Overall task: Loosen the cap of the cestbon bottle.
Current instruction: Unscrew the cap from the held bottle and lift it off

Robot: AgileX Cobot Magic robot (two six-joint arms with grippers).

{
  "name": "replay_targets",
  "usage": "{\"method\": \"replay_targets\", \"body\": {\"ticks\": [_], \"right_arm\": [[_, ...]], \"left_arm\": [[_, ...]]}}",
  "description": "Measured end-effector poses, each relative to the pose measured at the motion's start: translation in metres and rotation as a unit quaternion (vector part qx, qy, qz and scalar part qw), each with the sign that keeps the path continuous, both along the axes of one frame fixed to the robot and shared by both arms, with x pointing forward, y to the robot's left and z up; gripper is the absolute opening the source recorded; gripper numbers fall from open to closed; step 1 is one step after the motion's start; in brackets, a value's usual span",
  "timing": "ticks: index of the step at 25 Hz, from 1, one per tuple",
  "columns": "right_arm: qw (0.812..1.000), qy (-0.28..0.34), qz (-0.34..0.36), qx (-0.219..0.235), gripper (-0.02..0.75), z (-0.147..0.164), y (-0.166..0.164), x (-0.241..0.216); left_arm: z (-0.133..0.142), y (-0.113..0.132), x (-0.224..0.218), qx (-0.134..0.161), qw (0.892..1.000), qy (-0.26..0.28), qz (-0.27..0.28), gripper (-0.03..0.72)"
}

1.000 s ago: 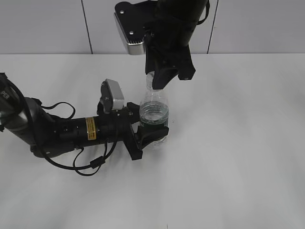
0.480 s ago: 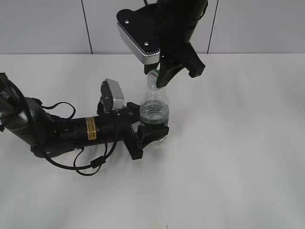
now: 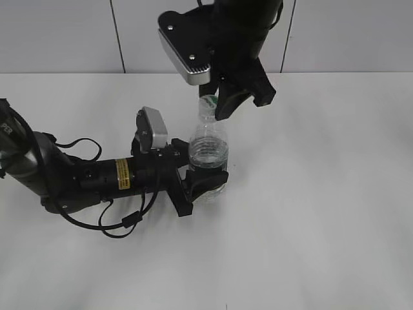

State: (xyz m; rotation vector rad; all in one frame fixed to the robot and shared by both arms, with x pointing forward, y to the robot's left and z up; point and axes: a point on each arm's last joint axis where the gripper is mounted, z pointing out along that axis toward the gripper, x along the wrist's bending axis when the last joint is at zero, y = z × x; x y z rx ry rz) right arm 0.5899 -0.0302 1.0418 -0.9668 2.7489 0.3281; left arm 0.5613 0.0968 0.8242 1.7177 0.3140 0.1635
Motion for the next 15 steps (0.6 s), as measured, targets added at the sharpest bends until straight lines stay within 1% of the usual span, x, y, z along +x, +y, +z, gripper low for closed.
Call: {"method": "replay_targets", "body": {"ticks": [2,4,7,10,12,15], "right_arm": [[1.0,0.001,-0.013,-0.003,0.407,-0.0007,-0.0007,0.0007],[1.0,0.002,-0.024,-0.006,0.453,-0.0013,-0.0017,0.0016],[0.999,0.006,-0.037,-0.003,0.478,-0.0013,-0.0015,0.0015],[0.997,0.016,-0.069,0.002,0.517,-0.0012,-0.0014,0.0014],[0.994,0.026,-0.105,0.006,0.568,-0.0012,-0.0014,0.0014],[0.986,0.041,-0.159,0.014,0.595,-0.0012,-0.0014,0.0014]], "left_arm": [[0.0,-0.0001,-0.0002,0.0,1.0,0.0,-0.001,0.415],[0.0001,-0.0001,-0.0002,-0.001,1.0,0.0,-0.001,0.415],[0.0001,-0.0001,-0.0002,-0.001,1.0,0.0,-0.001,0.415],[0.0001,-0.0001,-0.0002,-0.001,1.0,0.0,-0.001,0.415],[0.0001,-0.0001,-0.0002,-0.001,1.0,0.0,-0.001,0.415],[0.0001,-0.0001,-0.0002,-0.001,1.0,0.0,-0.001,0.415]]}}
